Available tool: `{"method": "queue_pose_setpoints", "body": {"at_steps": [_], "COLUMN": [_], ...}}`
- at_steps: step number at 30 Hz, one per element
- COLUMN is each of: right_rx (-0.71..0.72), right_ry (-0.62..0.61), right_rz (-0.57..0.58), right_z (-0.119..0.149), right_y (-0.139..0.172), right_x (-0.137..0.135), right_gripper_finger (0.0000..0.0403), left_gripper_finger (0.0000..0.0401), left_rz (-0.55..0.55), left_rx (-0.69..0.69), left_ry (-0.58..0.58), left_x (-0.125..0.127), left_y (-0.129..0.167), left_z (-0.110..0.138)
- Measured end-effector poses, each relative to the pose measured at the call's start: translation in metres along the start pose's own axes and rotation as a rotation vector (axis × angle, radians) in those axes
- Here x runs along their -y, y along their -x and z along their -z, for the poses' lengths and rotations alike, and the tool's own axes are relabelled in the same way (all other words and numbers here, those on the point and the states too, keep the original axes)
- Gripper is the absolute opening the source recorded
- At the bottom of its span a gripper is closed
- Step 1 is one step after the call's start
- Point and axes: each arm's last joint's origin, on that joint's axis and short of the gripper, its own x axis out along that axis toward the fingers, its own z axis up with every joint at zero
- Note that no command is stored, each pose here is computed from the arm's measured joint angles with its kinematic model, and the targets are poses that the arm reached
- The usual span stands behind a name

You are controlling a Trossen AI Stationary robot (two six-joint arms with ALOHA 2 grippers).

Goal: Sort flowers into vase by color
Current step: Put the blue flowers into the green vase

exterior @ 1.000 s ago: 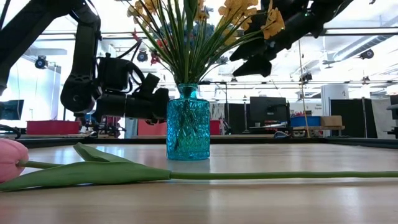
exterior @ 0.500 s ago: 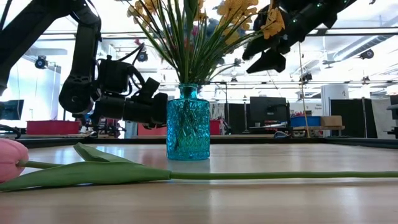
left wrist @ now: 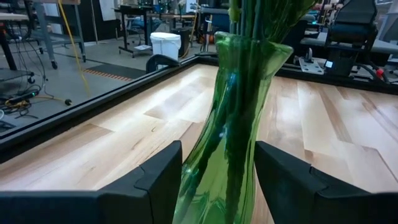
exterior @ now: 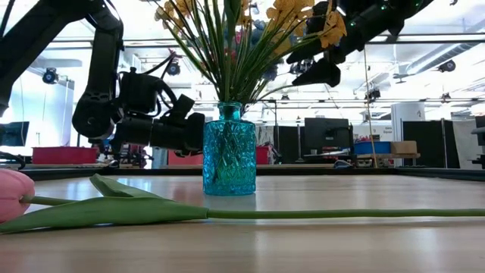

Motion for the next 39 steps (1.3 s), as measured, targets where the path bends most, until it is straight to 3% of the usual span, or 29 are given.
{"method": "queue_pose_setpoints", "body": {"at_steps": [16, 20, 26, 39], "right_rx": [0.182, 0.196, 0.218, 0.211], "right_ry": [-0.014, 0.023, 0.03, -0.153], "right_rz": [-0.035, 0.004, 0.069, 0.085], "right_z": [-0.016, -0.015, -0.017, -0.015], "right_y": [-0.034, -0.04, -0.036, -0.039], "right_x": [0.003, 0.006, 0.007, 0.009], "right_gripper_finger": [0.0348, 0.0347, 0.0347, 0.0342], "left_gripper_finger": [0.0184, 0.0184, 0.0184, 0.0184], "left_rz": [-0.026, -0.027, -0.027, 0.008], "left_rx": [-0.03, -0.034, -0.061, -0.005], "left_ry": [0.029, 0.029, 0.024, -0.011], "left_x": [-0.001, -0.001, 0.0, 0.008], "left_y": [-0.01, -0.008, 0.011, 0.069], "left_z": [0.0, 0.0, 0.0, -0.026]}}
